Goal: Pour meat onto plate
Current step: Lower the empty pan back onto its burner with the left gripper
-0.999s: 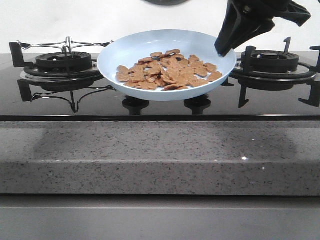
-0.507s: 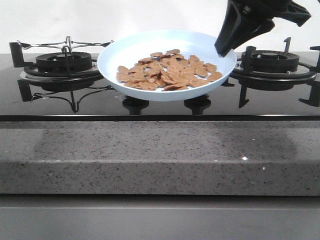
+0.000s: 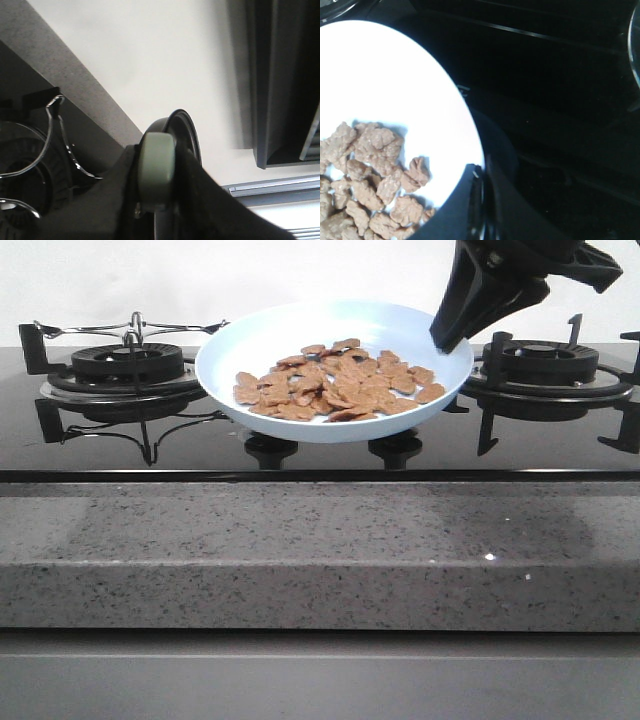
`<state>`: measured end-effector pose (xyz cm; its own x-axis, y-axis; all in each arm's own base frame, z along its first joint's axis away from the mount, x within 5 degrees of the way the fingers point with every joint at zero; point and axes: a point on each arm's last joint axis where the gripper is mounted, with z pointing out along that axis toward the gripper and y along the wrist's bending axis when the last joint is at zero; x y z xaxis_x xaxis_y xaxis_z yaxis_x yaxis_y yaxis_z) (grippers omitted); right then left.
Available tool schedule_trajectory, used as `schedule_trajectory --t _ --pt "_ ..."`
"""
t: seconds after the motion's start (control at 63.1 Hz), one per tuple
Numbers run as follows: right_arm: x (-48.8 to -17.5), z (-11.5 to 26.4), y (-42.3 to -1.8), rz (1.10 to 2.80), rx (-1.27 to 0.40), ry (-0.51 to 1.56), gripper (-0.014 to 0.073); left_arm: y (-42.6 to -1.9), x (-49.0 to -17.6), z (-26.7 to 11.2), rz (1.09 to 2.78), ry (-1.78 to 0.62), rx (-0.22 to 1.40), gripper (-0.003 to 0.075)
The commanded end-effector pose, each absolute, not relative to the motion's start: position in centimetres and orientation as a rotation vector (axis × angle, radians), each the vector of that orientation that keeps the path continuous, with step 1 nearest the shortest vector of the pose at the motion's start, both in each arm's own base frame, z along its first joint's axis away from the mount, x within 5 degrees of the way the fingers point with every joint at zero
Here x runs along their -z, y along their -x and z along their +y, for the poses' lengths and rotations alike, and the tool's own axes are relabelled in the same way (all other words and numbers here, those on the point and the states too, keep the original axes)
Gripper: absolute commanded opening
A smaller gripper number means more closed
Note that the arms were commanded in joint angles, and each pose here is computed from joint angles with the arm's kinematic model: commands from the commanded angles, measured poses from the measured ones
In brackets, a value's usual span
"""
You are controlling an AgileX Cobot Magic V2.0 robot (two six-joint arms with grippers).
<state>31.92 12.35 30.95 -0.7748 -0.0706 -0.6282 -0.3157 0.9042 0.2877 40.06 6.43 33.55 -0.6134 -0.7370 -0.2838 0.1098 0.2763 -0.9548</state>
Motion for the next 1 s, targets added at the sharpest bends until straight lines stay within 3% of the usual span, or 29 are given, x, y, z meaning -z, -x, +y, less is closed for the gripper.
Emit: schedule_trajectory --t 0.0,0.269,0.666,0.983 --pt "-33.6 12.2 -31.6 2.308 -0.523 0.260 -0.0057 -39.7 -36.6 6.3 1.664 0.542 1.518 -0.0020" --pt "-33.6 12.2 -31.6 2.308 -0.523 0.260 -0.0057 -40.8 -34.0 7.1 1.771 0.620 1.383 -0.0020" --pt "-33.6 12.2 -31.6 2.308 -0.523 0.260 -0.0057 -40.7 -32.7 7.2 1.899 0.640 1.275 -0.0020" --pt "-33.6 12.2 -31.6 2.308 -0.523 0.260 -0.0057 -40.8 -32.5 7.4 1.904 0.656 1.230 -0.0020"
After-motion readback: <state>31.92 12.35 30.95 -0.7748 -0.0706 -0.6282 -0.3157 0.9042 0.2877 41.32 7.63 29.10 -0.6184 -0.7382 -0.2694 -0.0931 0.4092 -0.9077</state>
